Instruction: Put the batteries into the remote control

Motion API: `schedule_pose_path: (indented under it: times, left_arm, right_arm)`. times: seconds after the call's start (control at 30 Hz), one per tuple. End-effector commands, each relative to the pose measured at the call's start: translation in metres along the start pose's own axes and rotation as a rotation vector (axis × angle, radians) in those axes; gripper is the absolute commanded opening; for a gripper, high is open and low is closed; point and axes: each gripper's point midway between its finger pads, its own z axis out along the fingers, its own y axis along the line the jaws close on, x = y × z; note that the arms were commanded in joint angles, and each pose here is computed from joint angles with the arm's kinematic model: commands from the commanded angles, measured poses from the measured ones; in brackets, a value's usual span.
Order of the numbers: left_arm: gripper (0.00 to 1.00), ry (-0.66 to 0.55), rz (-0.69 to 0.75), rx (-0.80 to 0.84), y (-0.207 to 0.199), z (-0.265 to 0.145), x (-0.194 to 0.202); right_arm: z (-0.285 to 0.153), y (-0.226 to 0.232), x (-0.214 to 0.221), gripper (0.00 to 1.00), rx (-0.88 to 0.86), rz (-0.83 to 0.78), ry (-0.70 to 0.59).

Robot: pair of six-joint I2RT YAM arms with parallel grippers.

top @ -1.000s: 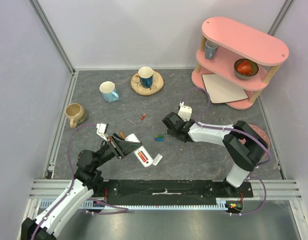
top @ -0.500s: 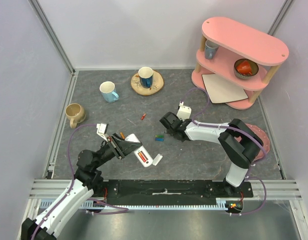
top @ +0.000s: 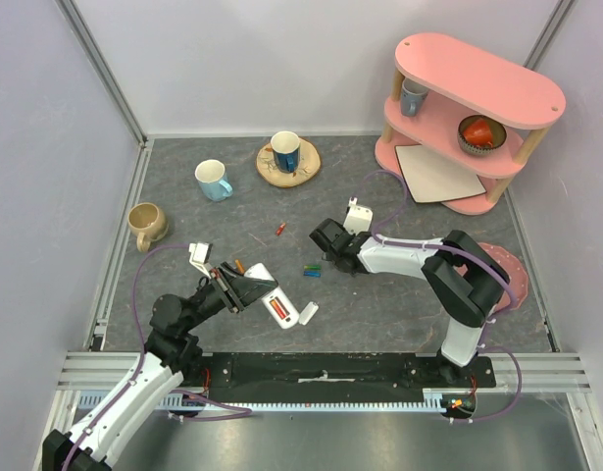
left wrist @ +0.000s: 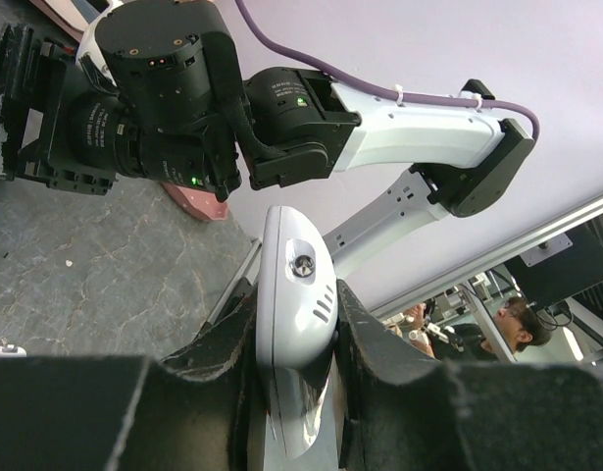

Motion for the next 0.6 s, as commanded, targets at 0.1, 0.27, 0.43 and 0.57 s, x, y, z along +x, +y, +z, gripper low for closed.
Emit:
schedule_pose_path:
  times: [0.1,0.27,0.43,0.57]
  left_arm:
    - [0.02,0.035,-0.075,-0.12,0.061,-0.017,0.031]
    - [0.02,0.038,-0.07,-0.117,0.06,-0.017,0.031]
    - [0.02,0.038,-0.069,-0.118,0.06,-0.017,0.031]
    - [0.02,0.038,-0.072,-0.121,0.061,-0.017,0.031]
  right_arm:
    - [0.01,-0.004,0.006,0.67,0.044,0.018,0.007]
    - [0.012,-0.005,0.008,0.66,0.053,0.017,0.014]
    - [0.012,-0.006,0.011,0.65,0.058,0.014,0.025]
    - [0.013,-0.01,0.016,0.63,0.066,0.009,0.039]
